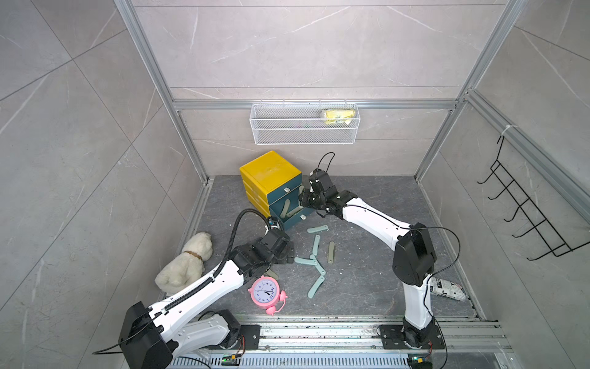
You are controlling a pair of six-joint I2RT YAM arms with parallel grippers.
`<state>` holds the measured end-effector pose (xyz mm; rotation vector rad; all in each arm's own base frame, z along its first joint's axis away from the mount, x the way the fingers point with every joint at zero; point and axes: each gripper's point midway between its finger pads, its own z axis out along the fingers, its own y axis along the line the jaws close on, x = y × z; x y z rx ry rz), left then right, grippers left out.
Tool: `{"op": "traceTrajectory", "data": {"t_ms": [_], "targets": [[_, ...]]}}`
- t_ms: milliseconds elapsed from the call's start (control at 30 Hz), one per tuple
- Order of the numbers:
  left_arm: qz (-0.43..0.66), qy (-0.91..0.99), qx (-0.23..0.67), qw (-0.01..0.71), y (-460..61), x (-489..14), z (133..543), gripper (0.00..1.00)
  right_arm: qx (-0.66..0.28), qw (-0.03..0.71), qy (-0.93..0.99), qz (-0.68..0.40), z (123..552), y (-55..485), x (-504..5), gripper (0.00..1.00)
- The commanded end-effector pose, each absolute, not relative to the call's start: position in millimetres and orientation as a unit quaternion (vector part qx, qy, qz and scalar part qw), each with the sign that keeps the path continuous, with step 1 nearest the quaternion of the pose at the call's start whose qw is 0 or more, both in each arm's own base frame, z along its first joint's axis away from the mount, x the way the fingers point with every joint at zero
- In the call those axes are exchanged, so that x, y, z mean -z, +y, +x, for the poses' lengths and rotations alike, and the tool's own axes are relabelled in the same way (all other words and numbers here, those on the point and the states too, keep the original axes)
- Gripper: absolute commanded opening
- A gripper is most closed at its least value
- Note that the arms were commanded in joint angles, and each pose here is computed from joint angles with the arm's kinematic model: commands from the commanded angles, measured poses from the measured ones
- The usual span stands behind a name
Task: Place the fruit knives into the drawer by color
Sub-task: Place the fruit knife in the drawer.
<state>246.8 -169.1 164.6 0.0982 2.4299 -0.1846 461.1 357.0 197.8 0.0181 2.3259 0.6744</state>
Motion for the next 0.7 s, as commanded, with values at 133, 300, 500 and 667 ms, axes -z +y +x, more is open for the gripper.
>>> {"op": "traceTrajectory", "data": {"t_ms": [133, 300, 500, 667], "targets": [[0.035, 0.934, 0.083, 0.346, -173.4, -170.9, 247.6, 0.99, -0.259, 0.356, 0.898, 0.013, 464.4, 355.6, -206.8, 0.51], [0.036, 0.934, 0.085, 0.345, -174.1, -171.5, 247.5, 1.0, -0.264, 0.376, 0.888, 0.011, 453.1, 343.9, -234.1, 0.55], [0.036, 0.93, 0.09, 0.355, -173.0, -177.2, 247.5, 1.0, -0.246, 0.374, 0.894, 0.01, 418.0, 311.7, -234.9, 0.59], [0.035, 0.926, 0.095, 0.363, -172.3, -181.5, 247.6, 1.0, -0.213, 0.358, 0.909, 0.005, 379.6, 275.7, -218.2, 0.64]]}}
